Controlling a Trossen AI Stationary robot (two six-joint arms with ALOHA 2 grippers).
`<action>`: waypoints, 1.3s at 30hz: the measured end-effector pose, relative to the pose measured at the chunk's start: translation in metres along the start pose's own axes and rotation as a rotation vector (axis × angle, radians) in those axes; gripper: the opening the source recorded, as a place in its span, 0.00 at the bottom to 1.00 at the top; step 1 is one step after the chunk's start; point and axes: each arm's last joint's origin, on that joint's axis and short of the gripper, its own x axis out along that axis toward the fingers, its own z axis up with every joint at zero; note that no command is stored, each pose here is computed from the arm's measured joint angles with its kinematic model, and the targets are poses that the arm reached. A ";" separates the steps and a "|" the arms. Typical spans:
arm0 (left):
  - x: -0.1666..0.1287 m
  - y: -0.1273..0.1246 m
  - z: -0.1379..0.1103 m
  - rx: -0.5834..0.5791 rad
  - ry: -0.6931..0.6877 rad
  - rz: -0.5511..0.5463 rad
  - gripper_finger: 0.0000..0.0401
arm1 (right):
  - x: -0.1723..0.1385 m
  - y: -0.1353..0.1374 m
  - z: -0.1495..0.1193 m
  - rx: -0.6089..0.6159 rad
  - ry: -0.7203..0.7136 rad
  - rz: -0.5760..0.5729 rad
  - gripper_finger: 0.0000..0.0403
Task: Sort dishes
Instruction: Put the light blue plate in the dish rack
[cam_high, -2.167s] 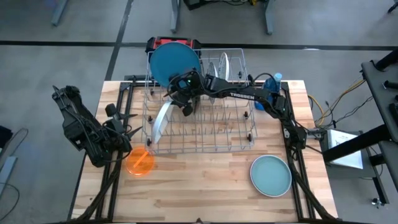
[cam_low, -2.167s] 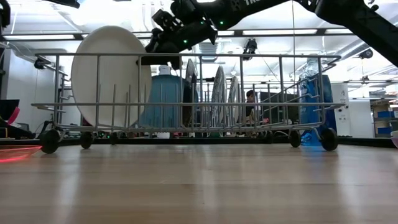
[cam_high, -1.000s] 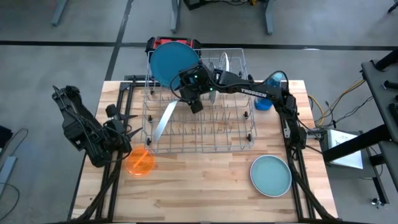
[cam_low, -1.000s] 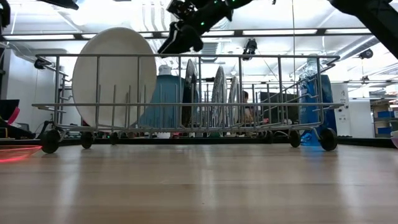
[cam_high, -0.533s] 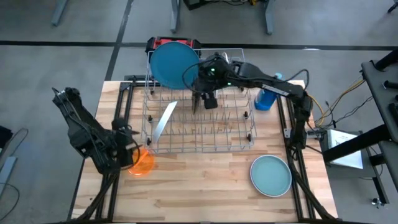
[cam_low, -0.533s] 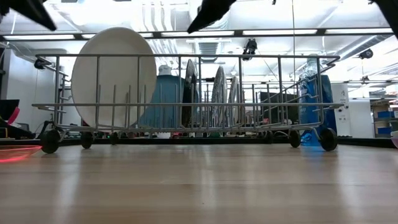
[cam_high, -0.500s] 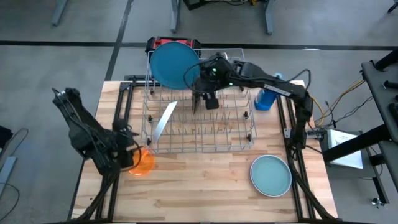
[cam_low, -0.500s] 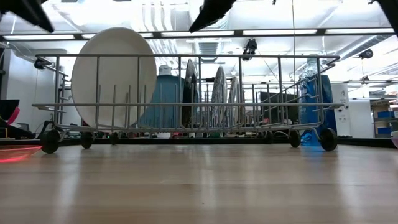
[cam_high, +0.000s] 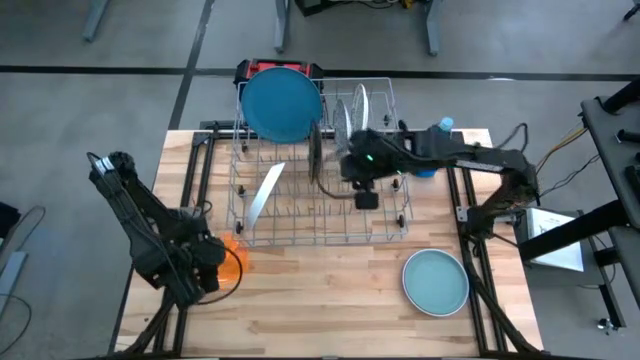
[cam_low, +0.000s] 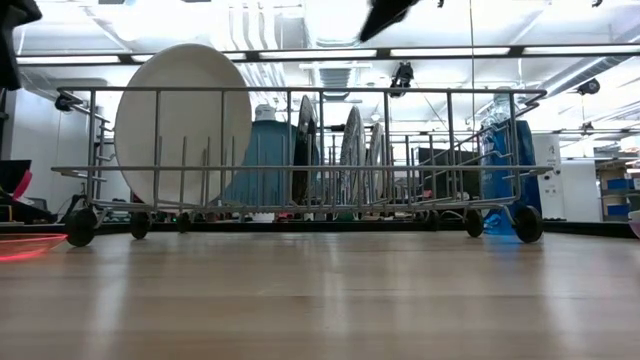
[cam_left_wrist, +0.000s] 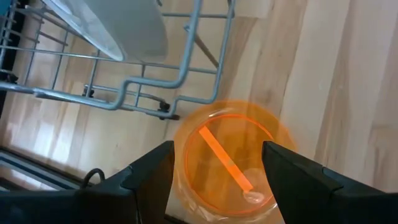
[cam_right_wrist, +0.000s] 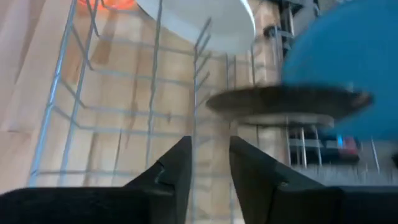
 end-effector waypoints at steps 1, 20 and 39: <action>0.001 -0.002 -0.001 0.000 0.002 0.005 0.58 | -0.006 0.006 -0.005 0.026 0.008 -0.018 0.21; -0.011 -0.020 0.016 0.117 -0.266 -0.039 0.58 | -0.028 0.130 -0.106 0.560 0.264 0.035 0.02; -0.057 -0.012 0.047 0.251 -0.613 0.116 0.58 | 0.015 0.251 -0.183 0.682 0.460 0.141 0.28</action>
